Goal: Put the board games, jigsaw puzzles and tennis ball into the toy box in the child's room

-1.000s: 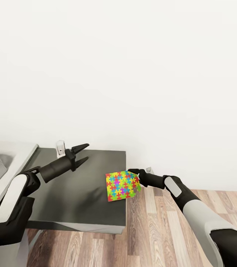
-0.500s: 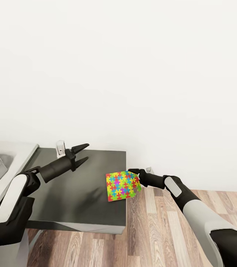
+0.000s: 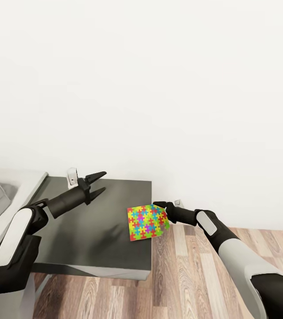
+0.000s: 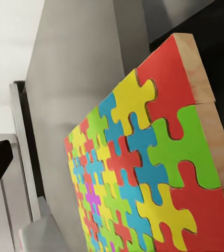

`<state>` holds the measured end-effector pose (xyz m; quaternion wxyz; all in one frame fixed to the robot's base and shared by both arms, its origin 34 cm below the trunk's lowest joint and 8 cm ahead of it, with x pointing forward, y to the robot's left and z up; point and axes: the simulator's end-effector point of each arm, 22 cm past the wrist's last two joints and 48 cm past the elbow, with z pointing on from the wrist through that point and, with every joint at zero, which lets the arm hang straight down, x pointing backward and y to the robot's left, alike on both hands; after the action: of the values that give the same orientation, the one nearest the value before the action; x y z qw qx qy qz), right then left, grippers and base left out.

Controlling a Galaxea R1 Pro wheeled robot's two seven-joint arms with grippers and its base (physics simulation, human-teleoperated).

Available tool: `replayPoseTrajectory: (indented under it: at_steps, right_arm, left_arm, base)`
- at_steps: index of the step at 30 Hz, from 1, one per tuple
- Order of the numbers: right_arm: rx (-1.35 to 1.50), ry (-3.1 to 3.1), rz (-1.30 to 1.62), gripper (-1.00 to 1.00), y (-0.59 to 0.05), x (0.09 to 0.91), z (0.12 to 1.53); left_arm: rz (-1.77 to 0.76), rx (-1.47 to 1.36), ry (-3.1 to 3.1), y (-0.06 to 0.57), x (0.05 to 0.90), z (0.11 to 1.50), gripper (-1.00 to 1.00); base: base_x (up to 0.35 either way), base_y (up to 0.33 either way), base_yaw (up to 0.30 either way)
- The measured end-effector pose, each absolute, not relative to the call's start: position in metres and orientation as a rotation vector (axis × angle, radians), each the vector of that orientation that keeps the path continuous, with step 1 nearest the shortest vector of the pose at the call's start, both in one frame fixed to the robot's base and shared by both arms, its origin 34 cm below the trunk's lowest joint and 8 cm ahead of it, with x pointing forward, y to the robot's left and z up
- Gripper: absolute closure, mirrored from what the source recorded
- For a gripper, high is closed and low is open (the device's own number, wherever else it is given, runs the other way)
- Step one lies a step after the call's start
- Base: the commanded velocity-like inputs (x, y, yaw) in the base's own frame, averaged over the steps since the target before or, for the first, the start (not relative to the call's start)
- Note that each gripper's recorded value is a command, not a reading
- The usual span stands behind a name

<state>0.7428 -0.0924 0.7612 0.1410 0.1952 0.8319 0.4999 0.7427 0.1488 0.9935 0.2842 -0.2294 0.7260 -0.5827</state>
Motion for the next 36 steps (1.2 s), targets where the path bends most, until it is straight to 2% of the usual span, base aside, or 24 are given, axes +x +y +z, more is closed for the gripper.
replayPoseTrajectory:
  at_steps: [4,5,36]
  right_arm:
    - [0.563,2.401,1.444,-1.0,-0.0925,0.7431,0.7621]
    - [0.563,2.4,1.444,1.0,-0.0925,0.7432,0.7622]
    - [0.561,2.394,1.444,1.0,-0.0984,0.7459,0.7662]
  left_arm:
    - [-1.559,-0.613,1.941,0.1487,0.7426,0.9943,-1.0]
    - [-1.559,-0.612,1.941,0.1487,0.7426,0.9945,-1.0]
    - [-1.563,-0.613,1.945,0.1471,0.7407,0.9929,-1.0]
  base:
    - [0.0,0.0,0.036]
    - [0.0,0.0,0.02]
    - [0.0,0.0,0.002]
